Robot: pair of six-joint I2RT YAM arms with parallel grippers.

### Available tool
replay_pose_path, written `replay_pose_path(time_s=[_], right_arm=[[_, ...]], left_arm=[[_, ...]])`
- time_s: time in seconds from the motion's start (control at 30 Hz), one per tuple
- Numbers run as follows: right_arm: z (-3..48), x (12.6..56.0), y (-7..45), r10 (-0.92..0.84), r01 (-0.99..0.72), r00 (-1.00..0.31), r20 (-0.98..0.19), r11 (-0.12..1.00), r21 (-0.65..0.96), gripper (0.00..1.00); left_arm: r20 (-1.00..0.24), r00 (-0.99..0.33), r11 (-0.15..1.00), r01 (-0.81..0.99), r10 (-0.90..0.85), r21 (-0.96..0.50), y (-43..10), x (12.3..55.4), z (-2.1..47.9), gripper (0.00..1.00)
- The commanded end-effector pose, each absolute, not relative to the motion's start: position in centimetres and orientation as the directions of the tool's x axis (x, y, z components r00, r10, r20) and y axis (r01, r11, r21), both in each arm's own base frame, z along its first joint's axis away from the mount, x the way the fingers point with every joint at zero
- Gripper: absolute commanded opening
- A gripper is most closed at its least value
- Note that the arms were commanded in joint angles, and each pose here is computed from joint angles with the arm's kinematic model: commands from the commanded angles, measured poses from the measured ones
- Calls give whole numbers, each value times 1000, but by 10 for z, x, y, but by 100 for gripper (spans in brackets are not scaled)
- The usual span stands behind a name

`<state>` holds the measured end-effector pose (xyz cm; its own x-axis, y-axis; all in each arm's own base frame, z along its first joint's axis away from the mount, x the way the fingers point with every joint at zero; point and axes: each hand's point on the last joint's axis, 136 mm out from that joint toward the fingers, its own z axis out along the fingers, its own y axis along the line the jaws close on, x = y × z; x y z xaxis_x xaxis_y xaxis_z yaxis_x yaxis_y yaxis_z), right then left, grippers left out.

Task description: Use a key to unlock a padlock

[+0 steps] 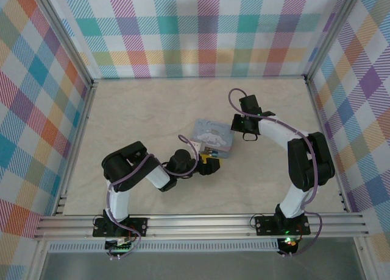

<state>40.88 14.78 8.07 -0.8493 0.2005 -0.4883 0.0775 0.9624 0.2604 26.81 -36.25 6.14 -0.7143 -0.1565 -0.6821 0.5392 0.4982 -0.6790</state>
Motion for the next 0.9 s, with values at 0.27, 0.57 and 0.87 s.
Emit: replay_pose_path(time_s=[0.27,0.57,0.87], right_arm=[[47,382,158,172,81,-913,-370,965,248,0],[51,383,159,167,76,-912,-374,966,248,0],[49,381,161,168,78,-914,-370,966,248,0]], left_arm=[[-652,-733,568,458,-194,-684,-337,274,42,76],[-626,-748,552,434,-219,-712,-322,267,35,74],[-629,-749,526,458,-205,-717,-331,276,41,73]])
